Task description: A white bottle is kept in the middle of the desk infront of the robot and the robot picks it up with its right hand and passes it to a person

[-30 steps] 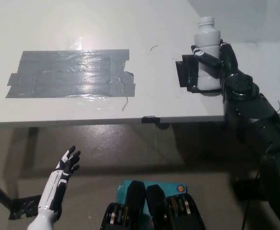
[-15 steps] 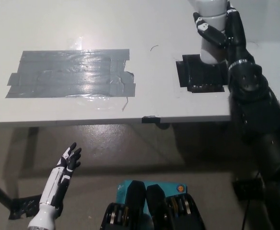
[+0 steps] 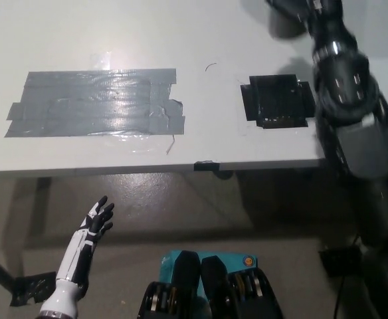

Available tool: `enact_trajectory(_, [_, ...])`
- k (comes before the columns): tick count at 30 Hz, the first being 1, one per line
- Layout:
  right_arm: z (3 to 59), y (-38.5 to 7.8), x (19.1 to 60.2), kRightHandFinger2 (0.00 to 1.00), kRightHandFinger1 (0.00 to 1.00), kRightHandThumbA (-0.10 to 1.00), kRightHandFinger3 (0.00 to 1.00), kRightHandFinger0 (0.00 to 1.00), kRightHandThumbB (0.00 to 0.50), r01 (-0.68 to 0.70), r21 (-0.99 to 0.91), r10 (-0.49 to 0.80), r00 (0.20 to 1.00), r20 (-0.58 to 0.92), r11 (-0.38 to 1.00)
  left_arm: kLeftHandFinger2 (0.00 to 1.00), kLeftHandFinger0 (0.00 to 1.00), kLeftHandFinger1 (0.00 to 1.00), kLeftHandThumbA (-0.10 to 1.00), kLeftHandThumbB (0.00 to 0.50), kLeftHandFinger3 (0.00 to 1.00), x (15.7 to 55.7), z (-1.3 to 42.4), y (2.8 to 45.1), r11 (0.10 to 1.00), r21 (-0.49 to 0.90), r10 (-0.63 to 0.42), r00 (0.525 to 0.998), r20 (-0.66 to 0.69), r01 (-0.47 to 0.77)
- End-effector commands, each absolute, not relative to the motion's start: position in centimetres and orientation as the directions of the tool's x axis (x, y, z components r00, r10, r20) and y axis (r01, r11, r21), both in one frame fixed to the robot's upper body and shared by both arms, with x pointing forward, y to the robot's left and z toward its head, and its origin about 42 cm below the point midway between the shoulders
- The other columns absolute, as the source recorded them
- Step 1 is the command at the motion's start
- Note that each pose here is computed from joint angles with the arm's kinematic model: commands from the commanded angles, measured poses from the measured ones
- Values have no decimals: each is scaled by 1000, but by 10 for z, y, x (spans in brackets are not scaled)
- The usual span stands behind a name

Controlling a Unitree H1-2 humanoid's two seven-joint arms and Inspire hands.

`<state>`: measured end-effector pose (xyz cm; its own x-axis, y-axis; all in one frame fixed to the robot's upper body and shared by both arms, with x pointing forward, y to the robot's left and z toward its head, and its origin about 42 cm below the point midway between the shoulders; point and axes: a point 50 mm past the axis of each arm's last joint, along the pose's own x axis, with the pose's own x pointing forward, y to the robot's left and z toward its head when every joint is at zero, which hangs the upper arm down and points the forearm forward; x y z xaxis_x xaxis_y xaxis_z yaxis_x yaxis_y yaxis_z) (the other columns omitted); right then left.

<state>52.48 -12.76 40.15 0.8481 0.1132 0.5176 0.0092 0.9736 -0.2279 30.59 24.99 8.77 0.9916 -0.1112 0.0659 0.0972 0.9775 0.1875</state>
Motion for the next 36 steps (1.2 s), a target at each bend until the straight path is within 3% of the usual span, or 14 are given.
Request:
enact_trajectory(1, [451, -90, 534, 820, 490, -100, 891, 0, 121, -18, -278, 174, 819, 546, 960, 1000, 1000, 1000, 1000, 273, 1000, 312, 96, 251, 968, 229, -132, 985, 110, 105])
enact_trajectory(5, [448, -71, 540, 870, 512, -100, 958, 8, 118, -38, -292, 189, 840, 509, 956, 1000, 1000, 1000, 1000, 281, 1000, 313, 98, 251, 964, 245, -134, 985, 108, 105])
enact_trajectory(6, [447, -66, 540, 1000, 803, -100, 1000, 292, 122, -32, -312, 194, 840, 506, 950, 1000, 1000, 1000, 1000, 289, 1000, 314, 99, 251, 963, 246, -136, 984, 112, 105])
enact_trajectory(7, [446, -62, 541, 1000, 933, -100, 957, 437, 123, -23, -334, 199, 841, 503, 942, 1000, 1000, 1000, 1000, 291, 1000, 315, 99, 251, 963, 248, -139, 983, 117, 106])
enact_trajectory(9, [444, -57, 543, 707, 647, -100, 831, 293, 129, -39, -333, 213, 837, 504, 942, 1000, 1000, 1000, 991, 302, 1000, 316, 99, 250, 964, 242, -146, 983, 116, 114])
enact_trajectory(10, [442, -51, 545, 541, 459, -100, 793, 151, 144, -46, -337, 217, 844, 491, 940, 1000, 1000, 1000, 989, 295, 1000, 317, 100, 249, 965, 236, -146, 983, 116, 115])
enact_trajectory(11, [442, -50, 546, 541, 459, -100, 793, 151, 144, -47, -338, 218, 845, 488, 940, 1000, 1000, 1000, 989, 295, 1000, 317, 100, 249, 965, 235, -146, 983, 116, 115])
enact_trajectory(12, [440, -44, 547, 703, 328, -100, 867, 7, 136, -56, -340, 222, 854, 472, 939, 1000, 1000, 1000, 994, 295, 1000, 317, 100, 249, 965, 235, -144, 983, 111, 115])
enact_trajectory(16, [430, -33, 551, 912, 430, -100, 982, 3, 124, -61, -360, 230, 863, 450, 931, 1000, 1000, 1000, 995, 307, 1000, 317, 103, 247, 962, 245, -151, 982, 111, 120])
enact_trajectory(17, [427, -33, 552, 881, 451, -100, 993, 1, 127, -64, -365, 233, 865, 443, 929, 1000, 1000, 1000, 985, 314, 1000, 317, 103, 247, 962, 243, -153, 982, 111, 122])
enact_trajectory(22, [400, -31, 558, 767, 443, -100, 826, 0, 132, -86, -363, 235, 892, 387, 928, 1000, 1000, 1000, 985, 330, 1000, 316, 105, 247, 958, 258, -158, 982, 101, 127])
enact_trajectory(26, [381, -32, 564, 819, 480, -100, 926, 2, 100, -93, -376, 229, 914, 336, 922, 1000, 1000, 1000, 974, 325, 1000, 315, 106, 245, 955, 265, -159, 984, 82, 133])
enact_trajectory(28, [376, -32, 565, 858, 500, -100, 1000, 5, 113, -96, -377, 223, 924, 310, 921, 1000, 1000, 1000, 984, 342, 1000, 316, 107, 243, 953, 270, -160, 985, 63, 138])
enact_trajectory(36, [347, -35, 566, 846, 442, -100, 921, 0, 134, -99, -387, 213, 940, 265, 917, 1000, 1000, 1000, 926, 268, 1000, 319, 108, 237, 948, 280, -184, 978, 94, 151])
